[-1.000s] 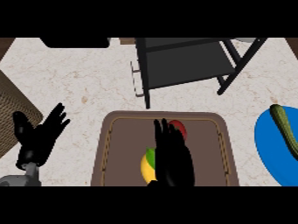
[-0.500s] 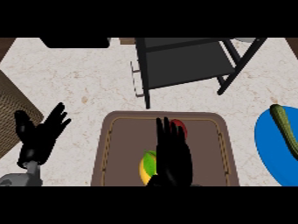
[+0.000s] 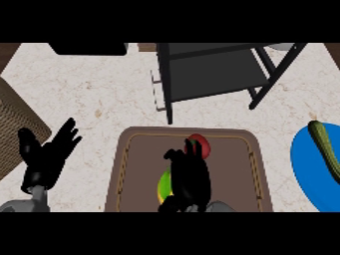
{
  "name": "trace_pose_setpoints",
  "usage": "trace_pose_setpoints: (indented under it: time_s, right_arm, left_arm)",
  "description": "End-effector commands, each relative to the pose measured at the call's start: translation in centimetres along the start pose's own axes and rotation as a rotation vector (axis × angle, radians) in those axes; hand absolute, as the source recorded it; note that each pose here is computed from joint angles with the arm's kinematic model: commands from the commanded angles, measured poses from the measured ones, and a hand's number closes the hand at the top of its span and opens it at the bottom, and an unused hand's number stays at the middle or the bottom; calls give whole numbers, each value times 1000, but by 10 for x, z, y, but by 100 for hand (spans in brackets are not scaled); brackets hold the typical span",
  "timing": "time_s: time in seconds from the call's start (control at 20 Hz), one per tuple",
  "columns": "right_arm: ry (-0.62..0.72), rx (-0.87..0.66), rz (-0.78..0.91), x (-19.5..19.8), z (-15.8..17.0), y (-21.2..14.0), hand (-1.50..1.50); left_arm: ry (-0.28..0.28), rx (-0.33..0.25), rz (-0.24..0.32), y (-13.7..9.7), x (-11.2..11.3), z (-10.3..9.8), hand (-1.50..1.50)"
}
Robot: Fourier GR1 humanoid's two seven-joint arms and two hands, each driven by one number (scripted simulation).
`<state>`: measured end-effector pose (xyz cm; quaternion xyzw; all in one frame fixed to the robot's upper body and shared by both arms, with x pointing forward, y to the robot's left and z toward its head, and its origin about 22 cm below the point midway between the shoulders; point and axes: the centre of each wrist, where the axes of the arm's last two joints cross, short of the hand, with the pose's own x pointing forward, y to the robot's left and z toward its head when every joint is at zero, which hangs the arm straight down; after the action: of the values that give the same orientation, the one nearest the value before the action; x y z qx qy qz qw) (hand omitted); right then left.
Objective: Pick the lemon from the tray and place it in the tiered shelf
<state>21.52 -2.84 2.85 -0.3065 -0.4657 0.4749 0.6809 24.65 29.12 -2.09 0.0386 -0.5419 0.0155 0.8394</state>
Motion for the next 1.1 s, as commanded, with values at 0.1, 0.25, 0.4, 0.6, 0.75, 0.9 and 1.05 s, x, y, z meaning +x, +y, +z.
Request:
trace_pose_setpoints:
  time_s: [0.1, 0.25, 0.4, 0.6, 0.75, 0.9, 1.05]
  right_arm:
    - [-1, 79, -35, -5, -12, 26, 150]
    - [-47, 55, -30, 6, 7, 40, 150]
    - [-147, 110, -27, -5, 5, 35, 150]
    - [-302, 228, -23, 13, -31, -9, 150]
    - [-373, 165, 5, 1, -35, -15, 150]
    - [-431, 64, -127, 22, -2, -35, 150]
    - [-497, -86, -163, 27, 30, -76, 150]
  left_arm:
    - [20, 29, -1, -12, -7, -6, 0]
    - [47, 8, 0, 2, 1, -4, 0]
    - [24, 26, 8, 14, -2, 2, 0]
    - [33, -7, 4, -9, 0, -1, 0]
    - [20, 2, -3, 3, -8, 0, 0]
    - [36, 17, -1, 14, -10, 5, 0]
    - [23, 10, 16, 16, -12, 0, 0]
